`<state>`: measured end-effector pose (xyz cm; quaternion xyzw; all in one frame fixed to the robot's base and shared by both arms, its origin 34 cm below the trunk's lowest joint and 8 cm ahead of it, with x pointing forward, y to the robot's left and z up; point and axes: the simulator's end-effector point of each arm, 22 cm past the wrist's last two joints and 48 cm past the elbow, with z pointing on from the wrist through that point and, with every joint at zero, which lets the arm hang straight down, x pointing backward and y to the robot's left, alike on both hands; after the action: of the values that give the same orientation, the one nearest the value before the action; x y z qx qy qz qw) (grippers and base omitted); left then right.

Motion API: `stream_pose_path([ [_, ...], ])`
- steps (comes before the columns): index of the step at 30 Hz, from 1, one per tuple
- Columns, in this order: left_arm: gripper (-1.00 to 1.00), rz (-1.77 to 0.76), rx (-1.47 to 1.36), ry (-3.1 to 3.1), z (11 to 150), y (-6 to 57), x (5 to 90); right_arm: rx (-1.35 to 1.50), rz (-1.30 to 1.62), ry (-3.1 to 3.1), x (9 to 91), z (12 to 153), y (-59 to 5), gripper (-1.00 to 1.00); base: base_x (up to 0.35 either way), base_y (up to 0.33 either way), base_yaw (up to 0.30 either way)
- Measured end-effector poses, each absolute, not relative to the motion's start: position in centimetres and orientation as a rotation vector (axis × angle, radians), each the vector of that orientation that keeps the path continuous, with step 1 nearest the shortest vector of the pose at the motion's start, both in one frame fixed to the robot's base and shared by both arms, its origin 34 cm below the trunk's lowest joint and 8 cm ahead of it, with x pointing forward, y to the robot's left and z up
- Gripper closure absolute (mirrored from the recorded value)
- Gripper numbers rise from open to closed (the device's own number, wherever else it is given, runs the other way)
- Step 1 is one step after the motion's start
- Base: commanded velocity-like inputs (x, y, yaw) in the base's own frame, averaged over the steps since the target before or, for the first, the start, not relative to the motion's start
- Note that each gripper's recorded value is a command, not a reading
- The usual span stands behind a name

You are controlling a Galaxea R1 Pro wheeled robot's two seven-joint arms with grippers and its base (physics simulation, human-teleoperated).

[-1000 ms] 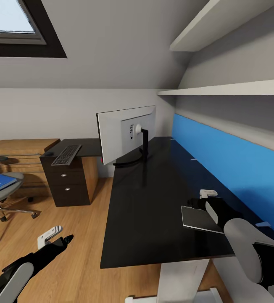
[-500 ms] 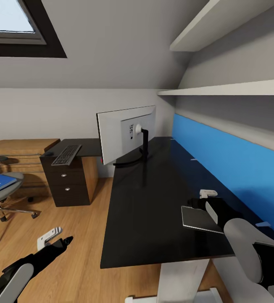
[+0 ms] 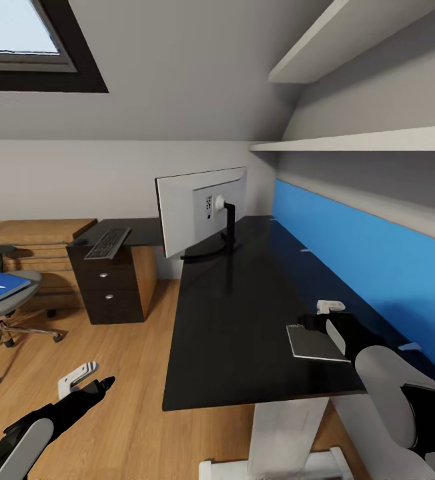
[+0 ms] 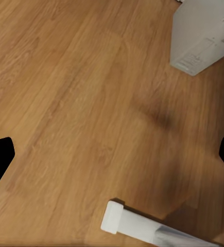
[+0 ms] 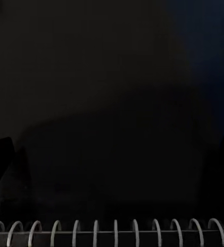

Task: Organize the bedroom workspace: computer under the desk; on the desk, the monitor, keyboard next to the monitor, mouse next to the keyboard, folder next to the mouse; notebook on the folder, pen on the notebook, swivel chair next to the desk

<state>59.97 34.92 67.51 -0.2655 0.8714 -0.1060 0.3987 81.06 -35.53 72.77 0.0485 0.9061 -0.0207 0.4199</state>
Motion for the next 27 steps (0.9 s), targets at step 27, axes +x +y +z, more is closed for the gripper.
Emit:
stream_pose_path([
  [27, -1.00, -0.267, -0.671, 2.206, 67.49, 34.94, 59.98, 0.123, -0.053, 2.272, 81.06, 72.75, -35.60, -1.00, -0.156, 0.000, 0.000],
])
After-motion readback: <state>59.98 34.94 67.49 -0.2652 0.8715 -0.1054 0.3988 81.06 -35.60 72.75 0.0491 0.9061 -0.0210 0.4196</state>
